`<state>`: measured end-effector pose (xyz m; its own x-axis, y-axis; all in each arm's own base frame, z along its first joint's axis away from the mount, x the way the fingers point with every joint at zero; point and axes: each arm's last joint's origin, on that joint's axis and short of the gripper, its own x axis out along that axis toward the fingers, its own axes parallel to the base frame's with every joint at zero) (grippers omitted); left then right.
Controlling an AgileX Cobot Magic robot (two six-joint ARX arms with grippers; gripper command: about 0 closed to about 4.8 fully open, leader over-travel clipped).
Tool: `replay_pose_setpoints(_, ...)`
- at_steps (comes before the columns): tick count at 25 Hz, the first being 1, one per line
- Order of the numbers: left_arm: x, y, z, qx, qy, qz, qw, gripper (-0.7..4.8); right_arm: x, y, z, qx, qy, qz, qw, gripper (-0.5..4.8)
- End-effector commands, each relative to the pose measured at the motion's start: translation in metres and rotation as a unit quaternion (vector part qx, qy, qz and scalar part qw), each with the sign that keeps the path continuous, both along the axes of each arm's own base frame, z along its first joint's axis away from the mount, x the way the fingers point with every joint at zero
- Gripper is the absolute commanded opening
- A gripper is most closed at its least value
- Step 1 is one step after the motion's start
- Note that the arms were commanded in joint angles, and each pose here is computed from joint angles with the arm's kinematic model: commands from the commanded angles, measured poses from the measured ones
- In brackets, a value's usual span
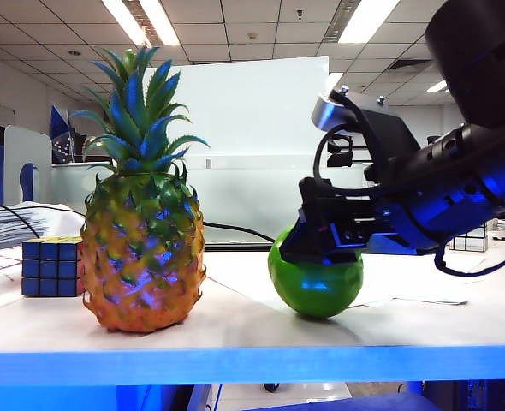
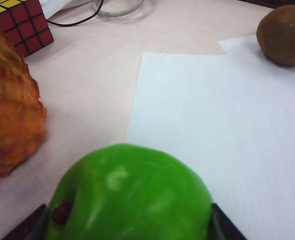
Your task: Arrange all the fruits from large to small from left to right in a row.
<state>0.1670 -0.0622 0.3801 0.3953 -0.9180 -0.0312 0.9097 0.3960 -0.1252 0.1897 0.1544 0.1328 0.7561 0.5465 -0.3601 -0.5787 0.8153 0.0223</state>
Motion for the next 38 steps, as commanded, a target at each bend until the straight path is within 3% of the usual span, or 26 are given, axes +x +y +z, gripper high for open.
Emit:
replay_pose_setpoints(1,-0.001,0.0,0.002,-0.002,-0.004,-0.001,1.0,0.22,0.0,0.0,0.0,0.002,-0.004,0.0,1.0,1.59)
replay_pose_setpoints(7,-0.001,0.0,0.002,-0.002,-0.004,0.0,1.0,0.22,0.0,0.0,0.001,0.001,-0.007,-0.008,1.0,2.64)
replay_pose_setpoints(9,-0.001,0.0,0.002,-0.002,-0.004,0.0,1.0,0.22,0.001,0.0,0.003,0.005,-0.017,-0.017,1.0,3.59)
replay_pose_setpoints(10,-0.001,0.0,0.002,-0.002,-0.004,0.0,1.0,0.22,0.002,0.0,0.004,0.008,-0.021,-0.018,1.0,3.81)
replay_pose_setpoints(12,-0.001,0.0,0.002,-0.001,-0.002,0.0,1.0,0.22,0.002,0.0,0.006,0.016,-0.03,-0.019,0.999,3.84)
replay_pose_setpoints(15,-0.001,0.0,0.002,-0.001,-0.001,0.0,1.0,0.22,0.002,0.0,0.006,0.018,-0.031,-0.019,0.999,4.56)
replay_pose_setpoints(28,-0.001,0.0,0.0,0.001,0.007,0.0,1.0,0.22,0.002,0.001,0.007,0.023,-0.033,-0.018,0.999,4.77)
replay_pose_setpoints(38,-0.001,0.0,0.0,0.002,0.004,0.001,1.0,0.22,-0.001,0.006,0.01,0.083,0.001,0.065,0.994,4.79)
